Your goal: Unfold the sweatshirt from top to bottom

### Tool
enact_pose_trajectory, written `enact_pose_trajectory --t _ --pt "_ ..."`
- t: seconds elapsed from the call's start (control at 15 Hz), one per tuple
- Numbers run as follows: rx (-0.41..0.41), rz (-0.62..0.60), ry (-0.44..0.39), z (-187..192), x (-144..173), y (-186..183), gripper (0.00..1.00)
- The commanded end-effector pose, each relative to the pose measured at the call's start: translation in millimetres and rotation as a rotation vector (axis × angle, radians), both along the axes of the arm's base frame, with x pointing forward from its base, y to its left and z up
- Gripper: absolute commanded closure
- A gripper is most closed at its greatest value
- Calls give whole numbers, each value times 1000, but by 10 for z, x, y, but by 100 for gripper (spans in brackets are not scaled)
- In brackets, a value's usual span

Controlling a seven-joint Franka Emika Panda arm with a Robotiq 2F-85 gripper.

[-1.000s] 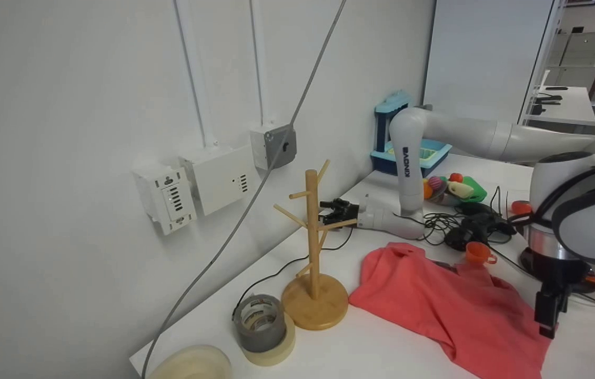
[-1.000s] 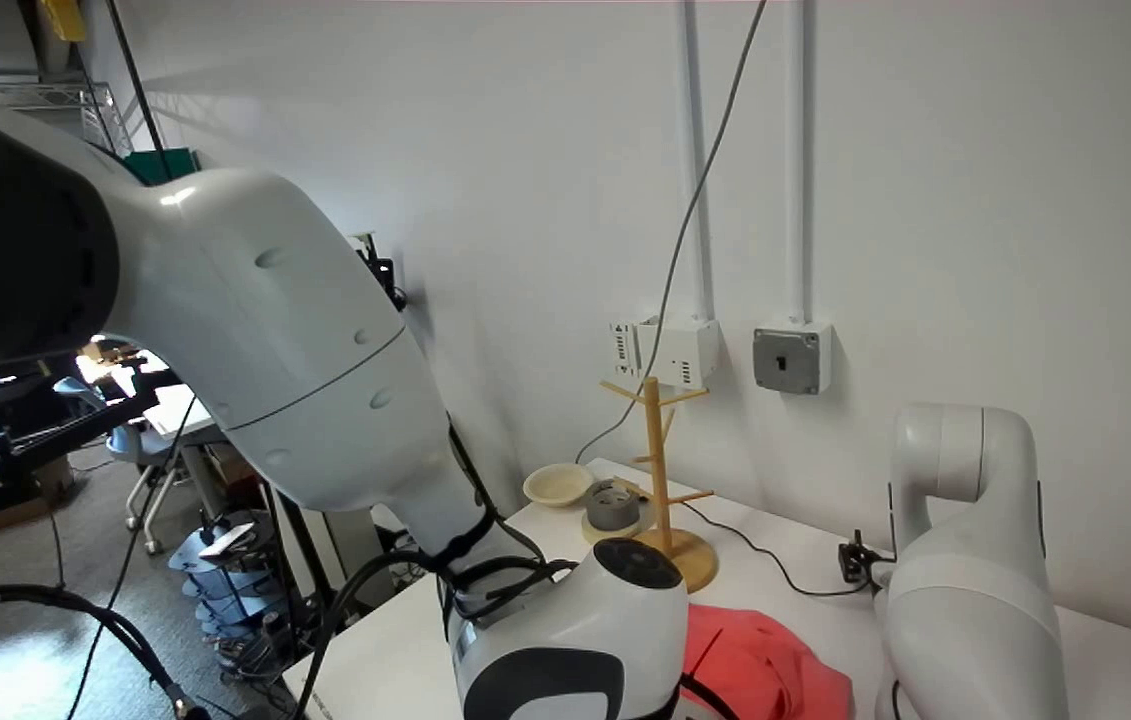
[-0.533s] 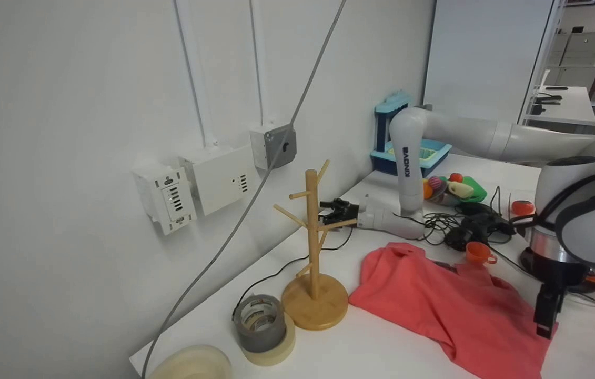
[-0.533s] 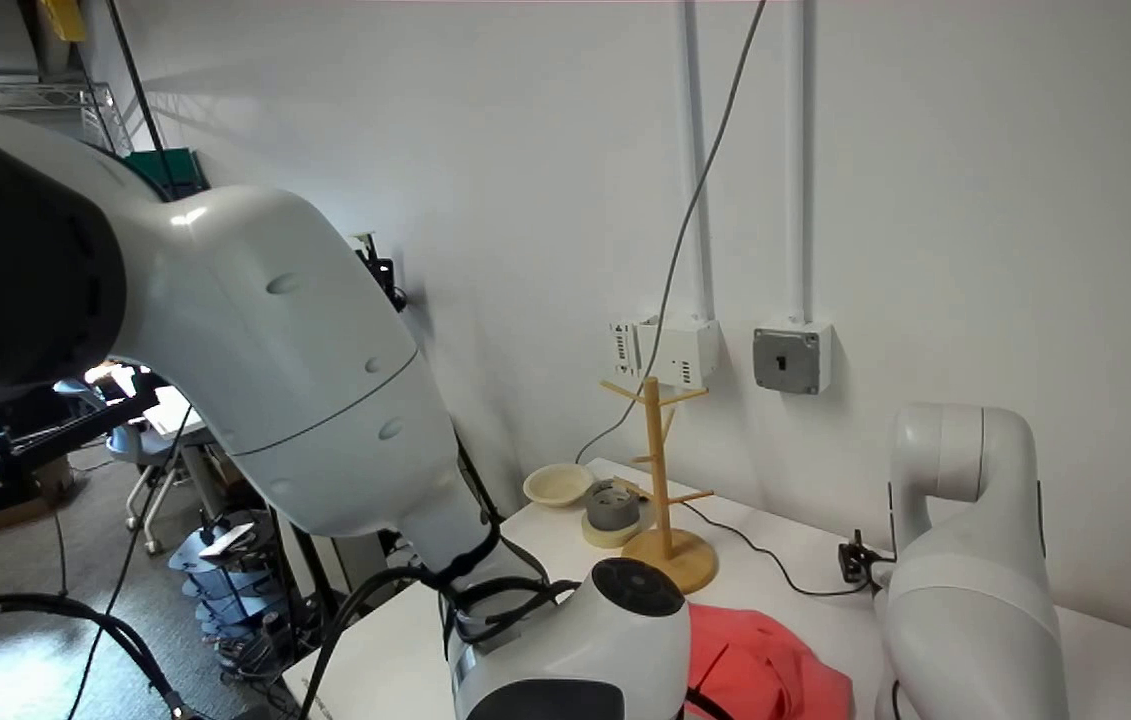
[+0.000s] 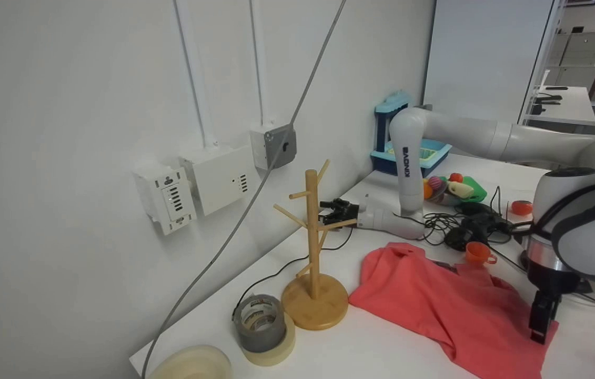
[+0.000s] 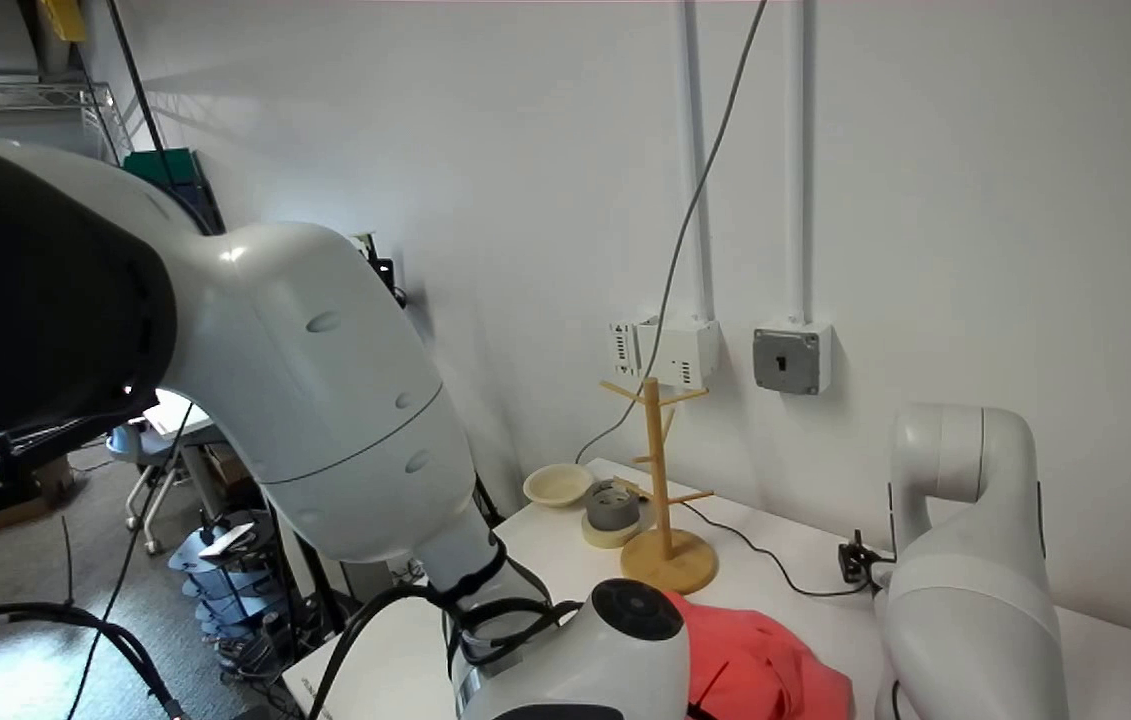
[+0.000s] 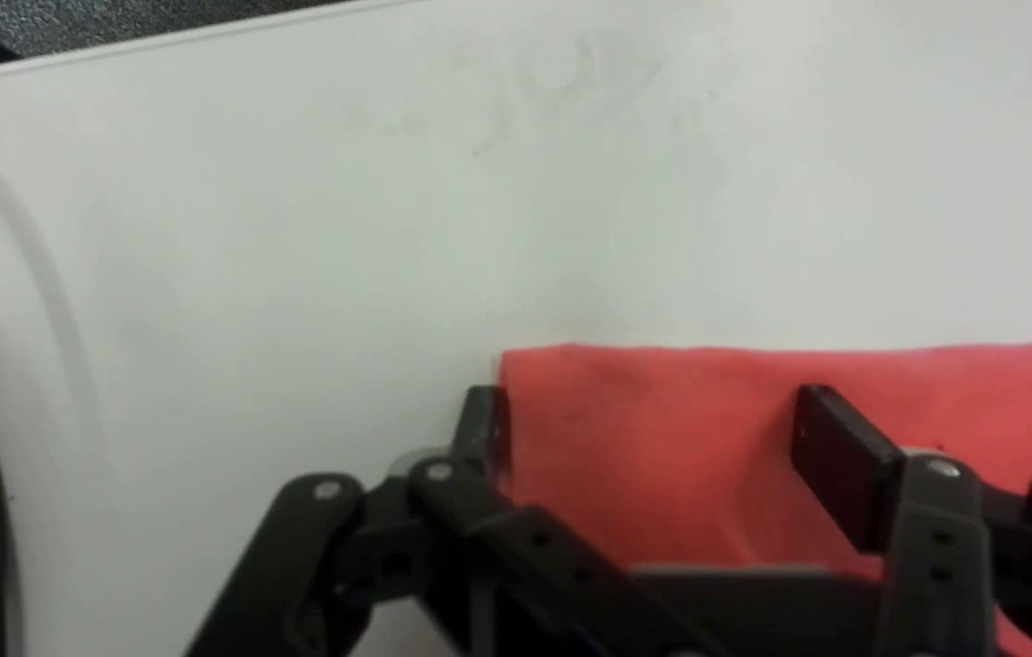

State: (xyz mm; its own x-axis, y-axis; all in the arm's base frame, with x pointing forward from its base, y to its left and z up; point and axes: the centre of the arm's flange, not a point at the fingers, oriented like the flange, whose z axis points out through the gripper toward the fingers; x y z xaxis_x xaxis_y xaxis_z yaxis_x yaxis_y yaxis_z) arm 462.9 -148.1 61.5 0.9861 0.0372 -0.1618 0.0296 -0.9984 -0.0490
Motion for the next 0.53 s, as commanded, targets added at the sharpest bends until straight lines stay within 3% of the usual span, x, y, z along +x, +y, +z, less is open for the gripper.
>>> enact_pose_trajectory --t 0.0,0.47 --pt "18 -21 -30 -40 58 -90 47" --pt "-15 -13 -45 156 84 -39 99"
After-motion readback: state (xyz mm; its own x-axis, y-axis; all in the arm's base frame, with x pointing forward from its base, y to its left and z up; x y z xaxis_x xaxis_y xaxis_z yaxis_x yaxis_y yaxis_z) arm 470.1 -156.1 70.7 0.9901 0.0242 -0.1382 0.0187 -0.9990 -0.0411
